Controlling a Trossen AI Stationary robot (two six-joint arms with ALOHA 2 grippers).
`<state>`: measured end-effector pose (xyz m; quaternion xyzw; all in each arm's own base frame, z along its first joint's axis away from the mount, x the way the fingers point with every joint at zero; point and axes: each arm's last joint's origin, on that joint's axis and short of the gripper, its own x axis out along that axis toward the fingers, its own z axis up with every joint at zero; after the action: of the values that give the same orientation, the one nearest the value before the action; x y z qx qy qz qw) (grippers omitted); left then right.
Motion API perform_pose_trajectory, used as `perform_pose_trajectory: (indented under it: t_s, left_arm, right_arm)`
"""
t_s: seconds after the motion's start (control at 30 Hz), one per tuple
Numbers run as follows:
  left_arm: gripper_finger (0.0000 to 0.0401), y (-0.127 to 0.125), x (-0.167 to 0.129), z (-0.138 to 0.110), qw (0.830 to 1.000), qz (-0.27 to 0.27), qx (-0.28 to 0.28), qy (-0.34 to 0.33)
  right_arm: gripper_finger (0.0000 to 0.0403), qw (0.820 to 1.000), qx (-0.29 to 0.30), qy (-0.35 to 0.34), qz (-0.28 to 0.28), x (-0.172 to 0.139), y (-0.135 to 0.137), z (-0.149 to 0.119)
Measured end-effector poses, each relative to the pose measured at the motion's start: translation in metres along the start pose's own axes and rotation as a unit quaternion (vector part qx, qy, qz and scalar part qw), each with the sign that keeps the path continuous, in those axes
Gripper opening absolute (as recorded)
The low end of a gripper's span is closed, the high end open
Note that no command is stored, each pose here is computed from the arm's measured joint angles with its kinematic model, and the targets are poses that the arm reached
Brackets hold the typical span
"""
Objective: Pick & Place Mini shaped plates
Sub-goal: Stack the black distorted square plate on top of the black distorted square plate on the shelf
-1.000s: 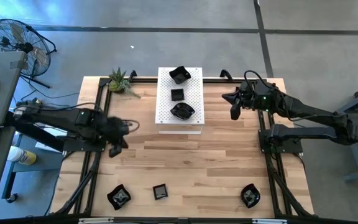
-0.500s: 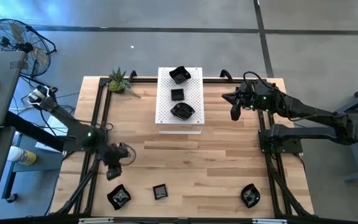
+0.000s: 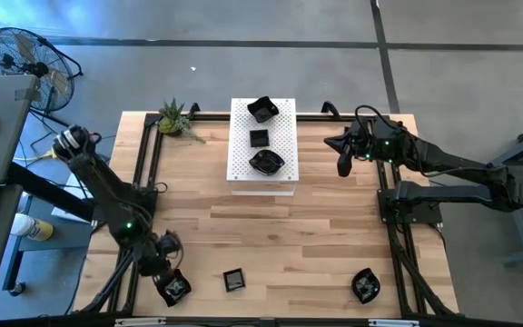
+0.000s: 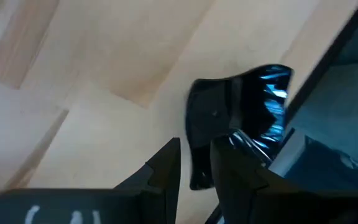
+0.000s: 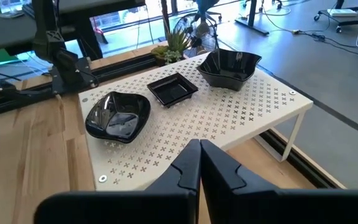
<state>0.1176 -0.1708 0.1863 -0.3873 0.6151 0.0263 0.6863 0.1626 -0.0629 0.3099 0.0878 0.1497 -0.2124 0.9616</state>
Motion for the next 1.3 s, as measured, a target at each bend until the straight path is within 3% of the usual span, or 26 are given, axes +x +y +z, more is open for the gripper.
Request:
perform_pose_trajectory:
  t_s: [0.3, 0.5, 0.67, 1.3]
  left_arm:
    - [0.0084, -0.001, 0.013, -0.005, 1.000, 0.016, -0.022, -0.009]
    - [0.0051, 0.001, 0.017, -0.003, 0.999, 0.028, -0.022, -0.035]
    - [0.0028, -0.002, 0.021, -0.003, 0.999, 0.021, -0.019, -0.038]
    - [0.0003, -0.004, 0.021, -0.001, 0.998, 0.011, -0.017, -0.061]
  right_arm:
    - [0.0003, 1.000, -0.004, 0.000, 0.000, 0.000, 0.000, 0.000]
    - [0.0002, 1.000, -0.003, 0.000, 0.000, 0.000, 0.000, 0.000]
    - [0.0005, 1.000, -0.003, 0.000, 0.000, 0.000, 0.000, 0.000]
    - [0.0003, 1.000, -0.009, -0.008, -0.003, 0.000, 0.000, 0.001]
